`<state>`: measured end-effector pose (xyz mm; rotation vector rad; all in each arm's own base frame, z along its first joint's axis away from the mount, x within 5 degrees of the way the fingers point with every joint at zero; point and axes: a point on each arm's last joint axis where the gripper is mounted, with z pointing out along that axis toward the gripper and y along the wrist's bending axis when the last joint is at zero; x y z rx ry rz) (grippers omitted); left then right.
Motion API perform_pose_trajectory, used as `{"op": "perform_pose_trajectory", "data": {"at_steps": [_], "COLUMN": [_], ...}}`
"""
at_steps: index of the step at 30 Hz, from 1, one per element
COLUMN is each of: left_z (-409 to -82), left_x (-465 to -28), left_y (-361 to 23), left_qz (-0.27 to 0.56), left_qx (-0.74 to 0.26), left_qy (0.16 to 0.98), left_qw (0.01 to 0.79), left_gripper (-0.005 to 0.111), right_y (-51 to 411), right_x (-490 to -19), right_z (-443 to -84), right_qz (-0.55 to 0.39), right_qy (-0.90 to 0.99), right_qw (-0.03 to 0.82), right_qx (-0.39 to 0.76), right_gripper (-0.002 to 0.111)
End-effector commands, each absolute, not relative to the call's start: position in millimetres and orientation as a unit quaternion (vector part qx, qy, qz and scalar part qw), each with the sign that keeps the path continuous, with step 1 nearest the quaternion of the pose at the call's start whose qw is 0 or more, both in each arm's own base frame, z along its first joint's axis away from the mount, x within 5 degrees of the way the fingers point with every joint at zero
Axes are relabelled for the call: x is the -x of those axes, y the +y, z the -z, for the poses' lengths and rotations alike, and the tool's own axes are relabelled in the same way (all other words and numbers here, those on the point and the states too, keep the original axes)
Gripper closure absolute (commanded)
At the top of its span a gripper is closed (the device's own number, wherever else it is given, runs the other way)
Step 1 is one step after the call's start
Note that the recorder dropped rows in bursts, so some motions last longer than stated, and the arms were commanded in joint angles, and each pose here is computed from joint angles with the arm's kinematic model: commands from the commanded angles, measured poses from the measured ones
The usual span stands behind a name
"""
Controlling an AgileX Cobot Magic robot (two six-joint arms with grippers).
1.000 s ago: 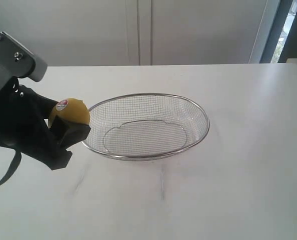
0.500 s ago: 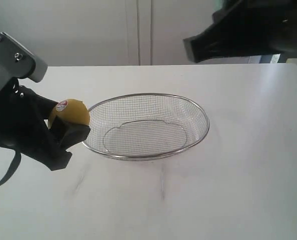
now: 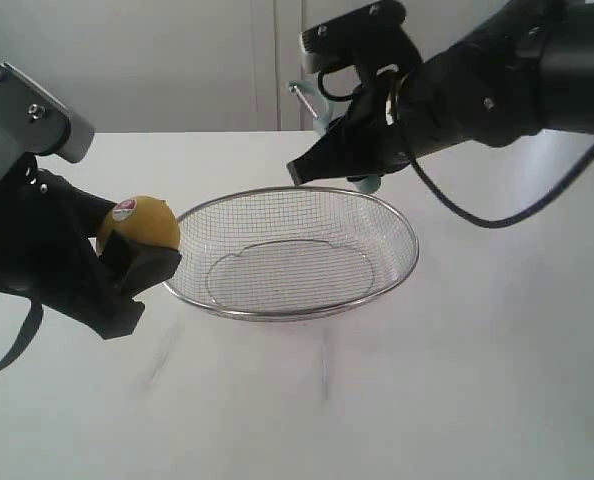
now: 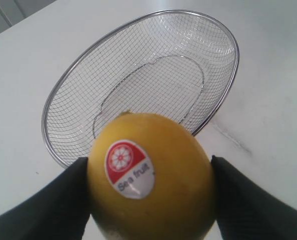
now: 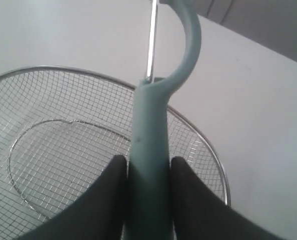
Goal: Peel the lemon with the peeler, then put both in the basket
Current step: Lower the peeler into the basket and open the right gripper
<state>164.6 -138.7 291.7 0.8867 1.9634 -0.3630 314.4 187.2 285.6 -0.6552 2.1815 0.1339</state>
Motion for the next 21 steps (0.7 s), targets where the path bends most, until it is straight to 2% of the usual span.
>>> {"op": "perform_pose_trajectory", "data": {"at_steps": [1, 8, 21], "left_z": [-298, -298, -298], "left_x": [-165, -165, -165], "left_y": [-139, -139, -139], "left_qz": [0.154, 0.155, 0.155], "left_qx": [-0.351, -0.351, -0.351], "left_qy": [0.794, 0.794, 0.794], "left_qw": [0.472, 0.472, 0.472], "left_gripper": [0.107, 0.107, 0.107], "right_y": [194, 179, 186], "right_x": [-336, -353, -360], "right_z": [-257, -221, -189], "right_qz": [-0.058, -0.076, -0.095], "right_qy": [0.882, 0.913, 0.925], "right_qw": [0.382, 0.318, 0.29], "right_qx": [0.27, 0.243, 0.226], "right_gripper": [0.108, 0.108, 0.108]}}
